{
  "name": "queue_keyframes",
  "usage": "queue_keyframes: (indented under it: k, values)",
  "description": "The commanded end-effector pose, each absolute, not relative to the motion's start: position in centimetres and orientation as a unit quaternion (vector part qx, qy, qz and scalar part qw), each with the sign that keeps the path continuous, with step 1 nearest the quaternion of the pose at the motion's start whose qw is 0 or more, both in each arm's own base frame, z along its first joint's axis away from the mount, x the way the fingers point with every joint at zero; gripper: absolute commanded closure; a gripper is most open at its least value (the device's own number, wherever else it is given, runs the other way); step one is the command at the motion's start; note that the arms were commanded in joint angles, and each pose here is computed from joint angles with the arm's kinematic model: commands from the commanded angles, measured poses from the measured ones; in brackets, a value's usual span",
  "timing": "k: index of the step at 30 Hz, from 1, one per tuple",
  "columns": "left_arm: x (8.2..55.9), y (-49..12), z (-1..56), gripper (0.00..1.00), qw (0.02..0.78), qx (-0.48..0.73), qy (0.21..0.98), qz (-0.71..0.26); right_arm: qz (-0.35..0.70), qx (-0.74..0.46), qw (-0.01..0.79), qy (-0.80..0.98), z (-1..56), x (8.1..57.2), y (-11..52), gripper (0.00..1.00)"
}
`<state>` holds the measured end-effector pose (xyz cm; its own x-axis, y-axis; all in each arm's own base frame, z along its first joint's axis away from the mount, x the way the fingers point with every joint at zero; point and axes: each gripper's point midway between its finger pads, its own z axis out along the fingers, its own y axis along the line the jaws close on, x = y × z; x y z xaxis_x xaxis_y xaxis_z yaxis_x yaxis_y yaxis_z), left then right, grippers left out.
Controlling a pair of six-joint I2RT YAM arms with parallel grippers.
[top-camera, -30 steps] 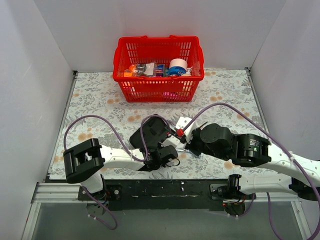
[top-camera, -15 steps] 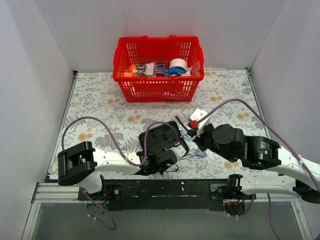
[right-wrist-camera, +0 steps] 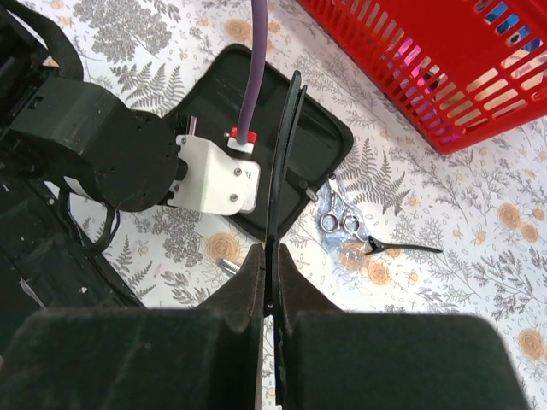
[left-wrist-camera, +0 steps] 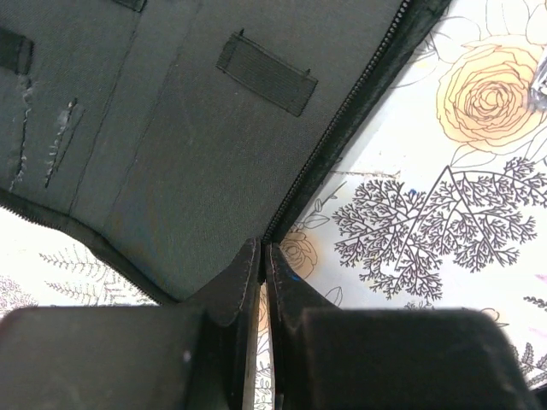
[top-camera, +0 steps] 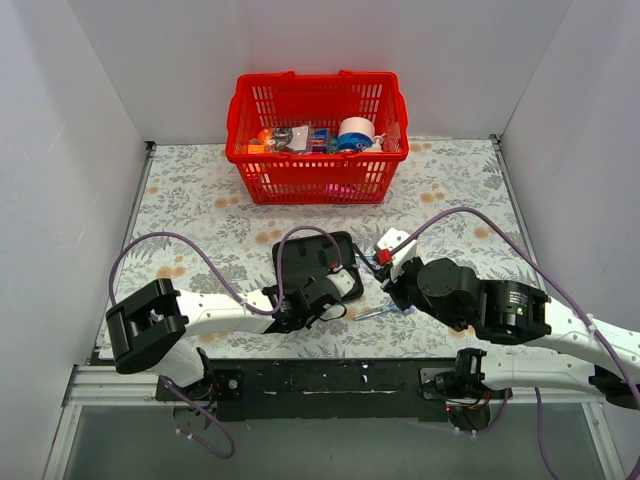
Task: Sort the hair-cutting tools
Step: Move the hairdressing tool bag to the center of the board.
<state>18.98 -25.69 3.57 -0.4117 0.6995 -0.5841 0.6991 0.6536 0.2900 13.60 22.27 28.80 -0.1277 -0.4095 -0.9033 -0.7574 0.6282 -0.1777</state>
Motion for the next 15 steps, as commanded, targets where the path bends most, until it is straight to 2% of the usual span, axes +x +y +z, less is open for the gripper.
queue_keyframes:
  k: [1, 5, 6, 10, 15]
  values:
    - [18.9, -26.1, 5.0, 1.00, 0.351, 0.404, 0.845, -0.012, 0.183, -0.369, 0.544, 0.732, 29.6, 13.9, 22.3, 0.99]
    - [18.2, -26.0, 5.4, 0.94, 0.338, 0.403, 0.850, -0.025, 0.177, -0.373, 0.541, 0.733, 29.2, 14.0, 22.3, 0.99]
    - [18.3, -26.3, 6.1, 0.80, 0.343, 0.399, 0.850, -0.032, 0.175, -0.374, 0.539, 0.734, 29.0, 14.0, 22.3, 0.99]
    - [18.2, -26.9, 8.6, 0.54, 0.365, 0.390, 0.843, -0.062, 0.164, -0.376, 0.535, 0.738, 28.3, 14.4, 22.8, 0.99]
    - [19.4, -26.8, 13.9, 0.43, 0.422, 0.338, 0.836, -0.095, 0.153, -0.369, 0.535, 0.745, 27.9, 15.1, 22.6, 0.99]
